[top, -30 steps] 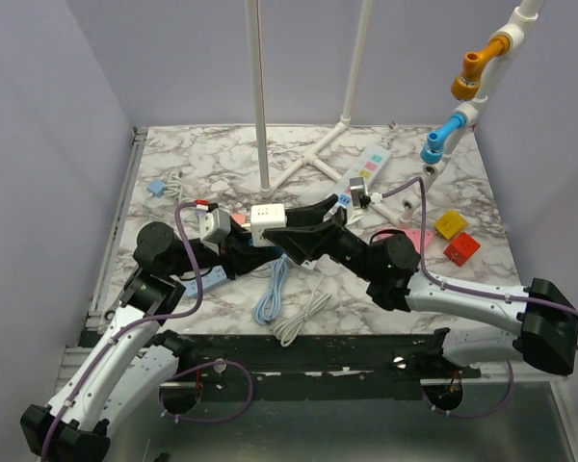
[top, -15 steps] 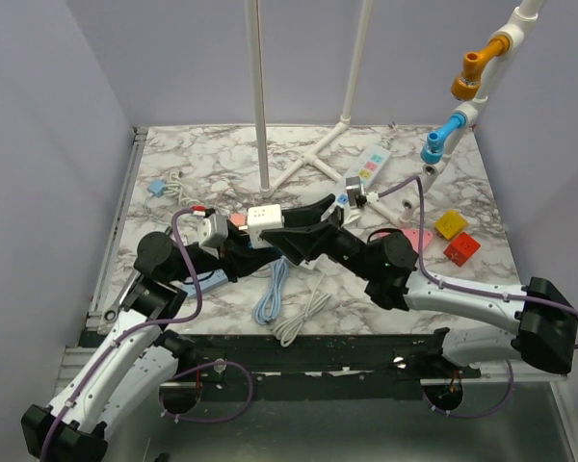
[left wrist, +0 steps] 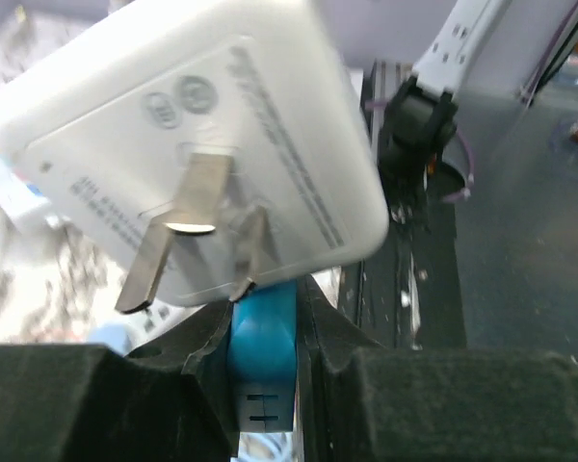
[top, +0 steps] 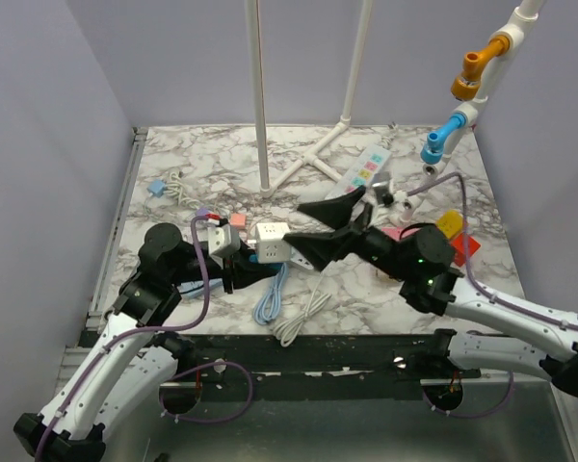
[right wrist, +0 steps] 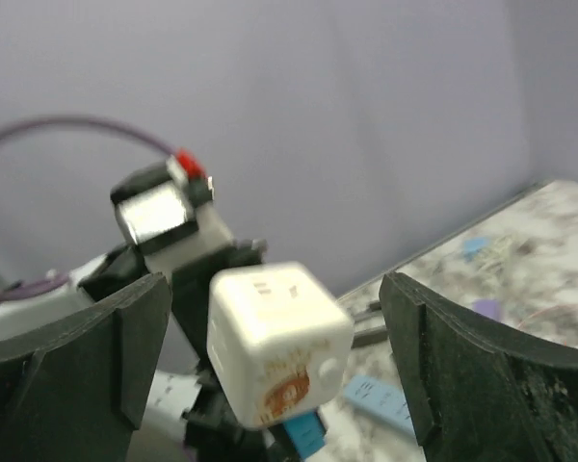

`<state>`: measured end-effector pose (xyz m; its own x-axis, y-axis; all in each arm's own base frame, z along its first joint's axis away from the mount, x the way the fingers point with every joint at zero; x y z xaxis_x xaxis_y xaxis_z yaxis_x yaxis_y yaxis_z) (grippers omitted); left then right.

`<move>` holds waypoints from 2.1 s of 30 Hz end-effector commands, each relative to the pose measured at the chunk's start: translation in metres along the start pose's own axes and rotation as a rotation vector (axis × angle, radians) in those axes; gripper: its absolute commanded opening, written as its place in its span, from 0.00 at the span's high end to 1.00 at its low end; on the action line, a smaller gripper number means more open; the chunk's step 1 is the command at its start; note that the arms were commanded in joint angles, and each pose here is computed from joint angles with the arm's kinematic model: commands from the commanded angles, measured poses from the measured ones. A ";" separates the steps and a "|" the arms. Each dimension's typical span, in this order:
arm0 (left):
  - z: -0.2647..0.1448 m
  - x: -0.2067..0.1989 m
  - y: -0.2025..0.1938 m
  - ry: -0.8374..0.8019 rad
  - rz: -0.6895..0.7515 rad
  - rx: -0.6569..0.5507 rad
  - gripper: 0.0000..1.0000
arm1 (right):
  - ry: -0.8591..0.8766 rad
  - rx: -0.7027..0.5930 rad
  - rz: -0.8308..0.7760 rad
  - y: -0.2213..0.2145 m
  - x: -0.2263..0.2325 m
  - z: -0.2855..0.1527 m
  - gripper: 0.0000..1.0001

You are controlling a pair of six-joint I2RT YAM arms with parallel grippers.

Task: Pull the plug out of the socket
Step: Remove the plug from the socket.

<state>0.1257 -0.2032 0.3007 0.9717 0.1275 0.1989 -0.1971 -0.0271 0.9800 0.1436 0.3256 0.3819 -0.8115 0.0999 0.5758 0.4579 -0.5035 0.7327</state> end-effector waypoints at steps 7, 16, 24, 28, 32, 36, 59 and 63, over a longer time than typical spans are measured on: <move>-0.017 -0.010 -0.040 -0.020 -0.064 0.237 1.00 | -0.109 0.039 -0.205 0.054 0.019 -0.046 0.00; -0.032 -0.026 -0.022 -0.259 0.325 0.296 1.00 | 0.080 0.572 -0.220 -0.001 0.041 -0.044 0.00; -0.037 -0.030 -0.015 -0.355 0.466 0.346 1.00 | -0.024 0.733 -0.235 -0.022 0.010 -0.030 0.00; -0.039 -0.031 -0.018 -0.374 0.467 0.370 1.00 | 0.010 0.723 -0.262 -0.018 0.014 -0.027 0.00; -0.039 -0.030 -0.018 -0.384 0.467 0.382 1.00 | 0.073 0.751 -0.241 -0.026 0.020 -0.029 0.00; -0.038 -0.028 -0.016 -0.398 0.486 0.383 1.00 | 0.105 0.791 -0.224 -0.039 0.017 -0.029 0.00; -0.028 -0.012 -0.017 -0.412 0.465 0.442 1.00 | 0.064 0.851 -0.347 -0.086 0.003 -0.011 0.00; -0.028 -0.013 -0.016 -0.415 0.471 0.442 1.00 | 0.053 0.868 -0.349 -0.091 -0.001 -0.008 0.15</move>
<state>0.1122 -0.1731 0.2669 0.8213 -0.3727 0.4319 -0.5656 -0.4325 0.7022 0.0920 0.3572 0.3161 -0.9517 0.0413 0.3041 0.2975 0.3677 0.8811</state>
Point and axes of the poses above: each gripper's point midway between its finger pads, its own z axis out along the fingers, its own x axis along the line the jaws close on, y = z × x, the point moved 3 cm from there along -z, back along the fingers, and after that the axes turned 14 degrees about z, right-handed, at the moved point
